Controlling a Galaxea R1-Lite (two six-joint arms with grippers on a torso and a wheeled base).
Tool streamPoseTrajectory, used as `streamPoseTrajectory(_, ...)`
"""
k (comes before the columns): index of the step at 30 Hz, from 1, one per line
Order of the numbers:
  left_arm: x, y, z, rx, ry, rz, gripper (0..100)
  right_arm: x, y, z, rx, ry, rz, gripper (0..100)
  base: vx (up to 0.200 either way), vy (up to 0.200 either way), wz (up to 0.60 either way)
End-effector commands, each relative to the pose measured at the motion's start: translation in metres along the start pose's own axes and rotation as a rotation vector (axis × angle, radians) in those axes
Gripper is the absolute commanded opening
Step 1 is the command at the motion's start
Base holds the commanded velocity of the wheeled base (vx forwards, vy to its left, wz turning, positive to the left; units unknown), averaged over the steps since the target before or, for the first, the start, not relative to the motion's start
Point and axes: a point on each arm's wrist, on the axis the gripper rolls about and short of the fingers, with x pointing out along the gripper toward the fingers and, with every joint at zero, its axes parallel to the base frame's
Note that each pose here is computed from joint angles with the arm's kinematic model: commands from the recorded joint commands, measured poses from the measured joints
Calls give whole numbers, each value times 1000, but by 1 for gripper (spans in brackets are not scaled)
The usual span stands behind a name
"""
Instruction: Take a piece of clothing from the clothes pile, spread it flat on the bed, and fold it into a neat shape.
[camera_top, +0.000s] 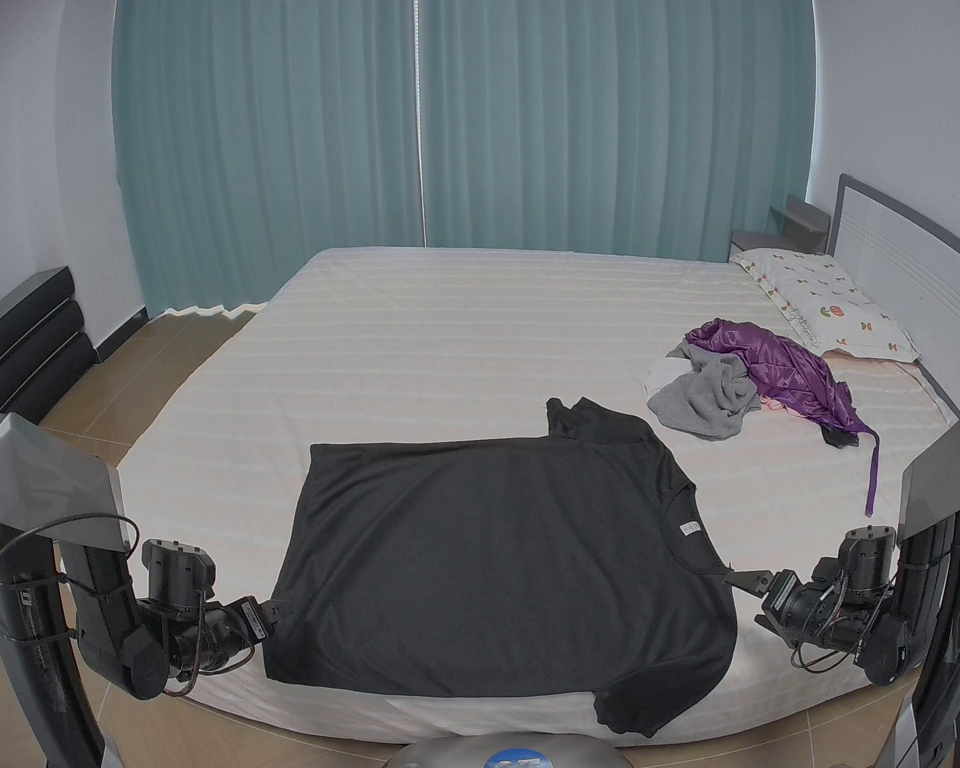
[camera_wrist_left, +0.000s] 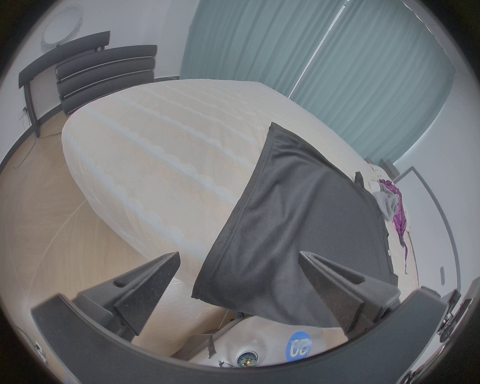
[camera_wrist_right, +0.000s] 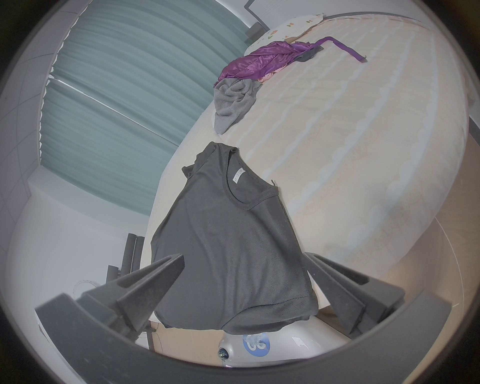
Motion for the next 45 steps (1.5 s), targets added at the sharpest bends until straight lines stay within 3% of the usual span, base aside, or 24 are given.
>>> streamPoseTrajectory(1,0,-1,3,-11,-13,-5,100,-4,0,-1,0,-2,2,100,0,200,0)
streamPoseTrajectory(7,2,0,4,-15,-15,-2,100,-3,0,-2,-1,3,-2,100,0,200,0)
streamPoseTrajectory(19,2,-7,6,-33,-31,-25,100,-2,1,-4,-10,9,3,100,0,0,0)
streamPoseTrajectory(29,7,-15,12,-46,-59,-55,100,-2,1,-5,-11,17,3,100,120,0,0)
streamPoseTrajectory(38,32,-42,55,-56,-187,-156,100,2,-2,-7,2,32,-11,100,0,0,0)
streamPoseTrajectory(45,68,-63,83,-35,-112,-307,100,1,-1,-6,47,25,-4,100,0,0,0)
